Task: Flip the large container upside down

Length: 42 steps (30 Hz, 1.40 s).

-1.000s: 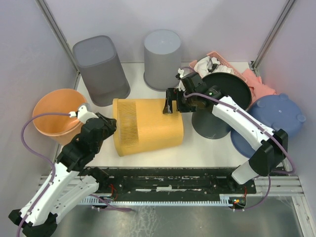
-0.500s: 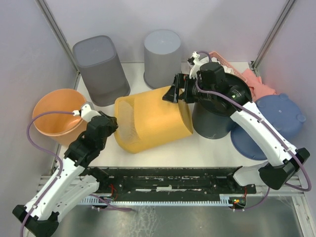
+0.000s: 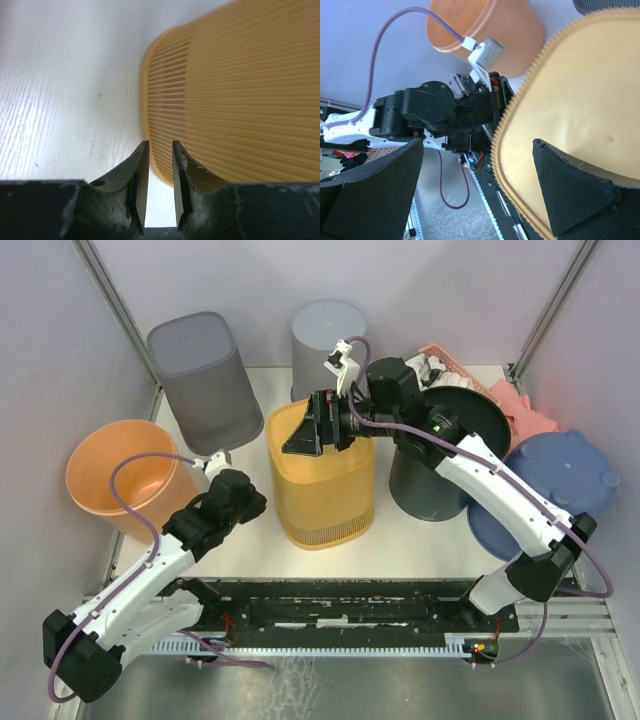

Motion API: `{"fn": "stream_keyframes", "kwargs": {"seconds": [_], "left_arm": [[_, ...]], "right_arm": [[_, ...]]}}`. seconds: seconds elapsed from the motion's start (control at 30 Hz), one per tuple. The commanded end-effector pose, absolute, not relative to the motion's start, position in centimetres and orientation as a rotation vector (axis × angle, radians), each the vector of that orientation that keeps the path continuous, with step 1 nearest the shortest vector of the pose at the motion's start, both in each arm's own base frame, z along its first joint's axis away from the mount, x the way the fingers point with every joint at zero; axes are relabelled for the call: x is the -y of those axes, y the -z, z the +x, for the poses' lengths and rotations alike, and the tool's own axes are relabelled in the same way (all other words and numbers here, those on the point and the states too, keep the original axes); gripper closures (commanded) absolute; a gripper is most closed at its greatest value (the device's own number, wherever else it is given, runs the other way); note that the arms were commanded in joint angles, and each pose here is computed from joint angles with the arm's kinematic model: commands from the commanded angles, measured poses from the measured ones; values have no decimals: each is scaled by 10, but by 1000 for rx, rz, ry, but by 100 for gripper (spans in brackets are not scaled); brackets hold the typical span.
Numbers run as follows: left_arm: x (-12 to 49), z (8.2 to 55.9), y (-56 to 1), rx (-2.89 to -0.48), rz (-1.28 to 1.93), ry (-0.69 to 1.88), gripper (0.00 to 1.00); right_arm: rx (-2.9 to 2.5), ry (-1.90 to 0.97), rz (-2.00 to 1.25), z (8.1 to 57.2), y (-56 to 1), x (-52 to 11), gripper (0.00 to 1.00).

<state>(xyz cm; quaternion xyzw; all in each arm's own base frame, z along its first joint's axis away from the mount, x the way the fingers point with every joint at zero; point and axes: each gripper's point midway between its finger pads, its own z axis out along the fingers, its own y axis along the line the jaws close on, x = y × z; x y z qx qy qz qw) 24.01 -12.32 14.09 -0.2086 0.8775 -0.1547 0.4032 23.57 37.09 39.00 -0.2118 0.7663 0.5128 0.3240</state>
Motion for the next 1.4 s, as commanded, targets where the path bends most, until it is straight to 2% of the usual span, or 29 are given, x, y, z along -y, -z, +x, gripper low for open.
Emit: {"fn": "stream_keyframes", "kwargs": {"seconds": [0.0, 0.23, 0.37, 0.53, 0.67, 0.77, 0.9, 1.0, 1.1, 1.2, 1.37], "left_arm": [[129, 250, -181, -2127, -480, 452, 68], [110, 248, -240, -2037, -422, 386, 64], [103, 241, -287, -1974, -321, 383, 63], [101, 233, -324, -1916, -203, 399, 53], [94, 231, -337, -1908, -204, 364, 48], [86, 227, -350, -1872, -248, 362, 46], [77, 220, -361, -1838, -285, 369, 42], [70, 215, -365, -1837, -313, 358, 34], [66, 209, -368, -1829, -330, 368, 32], [62, 204, -369, -1820, -350, 378, 30], [53, 195, -364, -1827, -374, 365, 27]], "right_arm": [[-1931, -1288, -599, 238, -413, -364, 1], [-1877, -810, -564, 250, -418, -285, 1], [-1877, -643, -665, 231, -374, -244, 1], [-1844, -827, -946, 167, -314, -241, 1], [-1787, -1092, -948, 140, -286, -275, 1], [-1777, -1120, -736, 164, -280, -306, 1], [-1756, -1057, -610, 201, -280, -349, 1], [-1772, -969, -416, 247, -275, -373, 1], [-1785, -761, -146, 304, -271, -370, 1], [-1742, -636, -41, 341, -276, -376, 1], [-1740, -601, -6, 368, -279, -396, 1]]}}
